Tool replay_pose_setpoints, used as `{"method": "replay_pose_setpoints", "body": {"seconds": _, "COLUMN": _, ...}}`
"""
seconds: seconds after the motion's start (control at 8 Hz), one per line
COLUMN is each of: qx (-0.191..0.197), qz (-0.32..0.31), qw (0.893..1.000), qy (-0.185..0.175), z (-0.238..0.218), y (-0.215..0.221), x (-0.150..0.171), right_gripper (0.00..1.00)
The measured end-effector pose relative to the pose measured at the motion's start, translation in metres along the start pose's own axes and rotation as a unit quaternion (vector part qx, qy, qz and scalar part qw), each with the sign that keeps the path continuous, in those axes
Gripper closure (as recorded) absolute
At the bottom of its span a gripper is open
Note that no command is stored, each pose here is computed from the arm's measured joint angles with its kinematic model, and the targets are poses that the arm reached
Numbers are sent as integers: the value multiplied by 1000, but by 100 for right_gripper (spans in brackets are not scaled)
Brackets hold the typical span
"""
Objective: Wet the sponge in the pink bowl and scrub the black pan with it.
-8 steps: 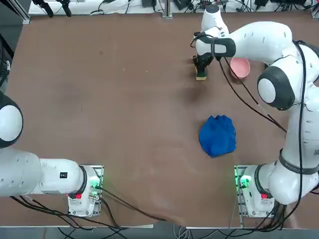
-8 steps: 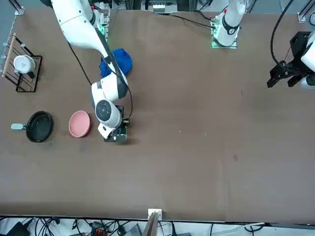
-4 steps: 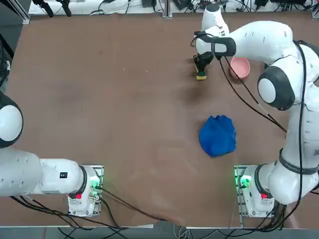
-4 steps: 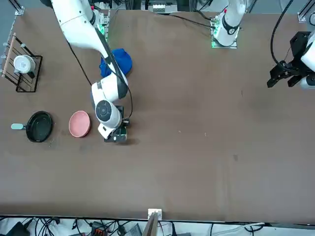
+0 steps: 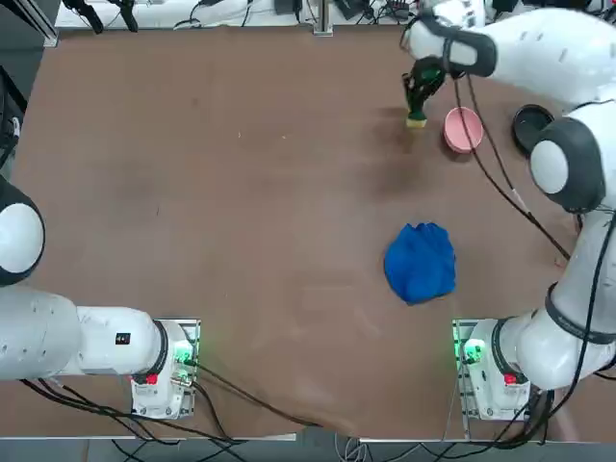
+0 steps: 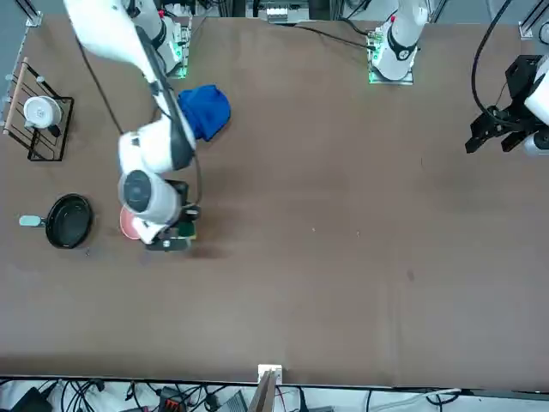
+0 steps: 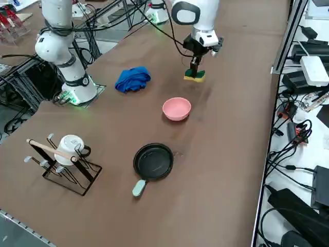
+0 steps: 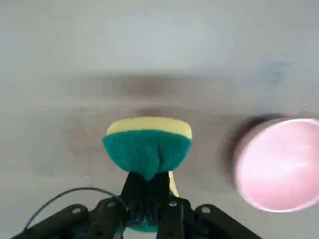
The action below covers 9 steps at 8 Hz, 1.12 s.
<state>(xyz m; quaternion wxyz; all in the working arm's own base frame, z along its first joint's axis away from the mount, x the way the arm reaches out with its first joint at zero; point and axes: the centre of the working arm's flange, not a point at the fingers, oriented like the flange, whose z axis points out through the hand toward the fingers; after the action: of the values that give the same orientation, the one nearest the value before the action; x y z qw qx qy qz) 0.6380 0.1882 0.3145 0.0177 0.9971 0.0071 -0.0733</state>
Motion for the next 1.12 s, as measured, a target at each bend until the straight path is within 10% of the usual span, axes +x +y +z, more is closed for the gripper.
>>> {"method": "replay_pose_setpoints", "body": {"seconds": 0.62, "qx": 17, "qz": -61, "qw": 998, "qy": -25, "z": 30, "y": 152, "x": 3, "right_gripper": 96}}
{"method": "replay_pose_setpoints", "body": {"seconds": 1.12, "qx": 18, "qz": -58, "qw": 998, "qy": -14, "z": 77, "y": 161, "x": -33, "right_gripper": 96}}
